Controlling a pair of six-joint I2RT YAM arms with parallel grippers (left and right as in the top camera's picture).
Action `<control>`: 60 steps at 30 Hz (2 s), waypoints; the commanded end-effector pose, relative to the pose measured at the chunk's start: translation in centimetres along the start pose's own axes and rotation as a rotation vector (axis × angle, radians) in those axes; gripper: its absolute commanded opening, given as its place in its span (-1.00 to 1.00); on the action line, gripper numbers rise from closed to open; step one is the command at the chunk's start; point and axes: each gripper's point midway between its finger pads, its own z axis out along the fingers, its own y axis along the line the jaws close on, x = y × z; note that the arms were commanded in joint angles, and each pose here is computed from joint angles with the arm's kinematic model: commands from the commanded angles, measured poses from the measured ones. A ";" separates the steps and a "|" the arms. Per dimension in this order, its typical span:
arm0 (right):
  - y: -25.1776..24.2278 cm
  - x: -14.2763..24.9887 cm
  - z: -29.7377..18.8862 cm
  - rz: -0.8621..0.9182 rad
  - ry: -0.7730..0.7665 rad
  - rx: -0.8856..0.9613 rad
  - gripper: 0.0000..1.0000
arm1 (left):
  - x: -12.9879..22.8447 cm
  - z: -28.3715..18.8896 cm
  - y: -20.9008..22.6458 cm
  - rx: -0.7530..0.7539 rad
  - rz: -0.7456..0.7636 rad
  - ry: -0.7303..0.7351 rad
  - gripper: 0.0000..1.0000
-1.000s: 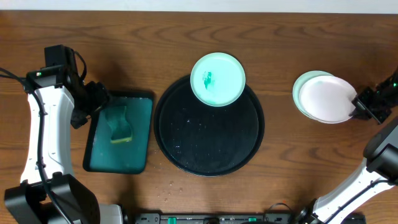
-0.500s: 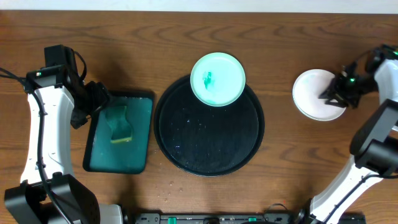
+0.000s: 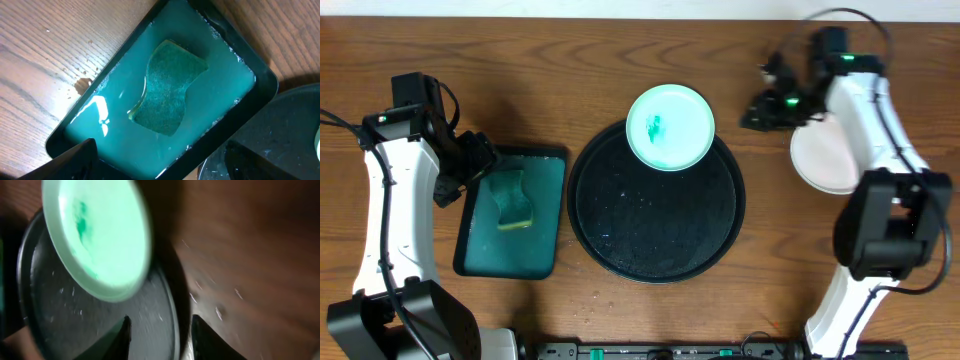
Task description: Clean dirty plates on tray and stack at the side
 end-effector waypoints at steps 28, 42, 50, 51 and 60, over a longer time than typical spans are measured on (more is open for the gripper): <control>0.8 -0.7 10.5 0.056 0.046 0.126 -0.21 | 1.1 0.5 0.5 -0.021 0.032 0.044 0.62; 0.7 -0.3 10.6 0.124 0.059 0.130 -0.97 | 1.1 0.5 0.5 -0.022 0.032 0.047 0.62; 4.0 0.9 6.7 0.154 0.089 0.114 -0.97 | 0.9 0.5 0.4 -0.018 0.058 0.037 0.62; 4.6 1.7 6.1 0.171 0.114 0.109 -0.98 | 0.9 0.5 0.4 -0.019 0.058 0.035 0.61; 7.8 10.8 6.7 0.175 0.428 0.108 -0.98 | 1.2 1.9 0.7 -0.026 0.092 0.046 0.58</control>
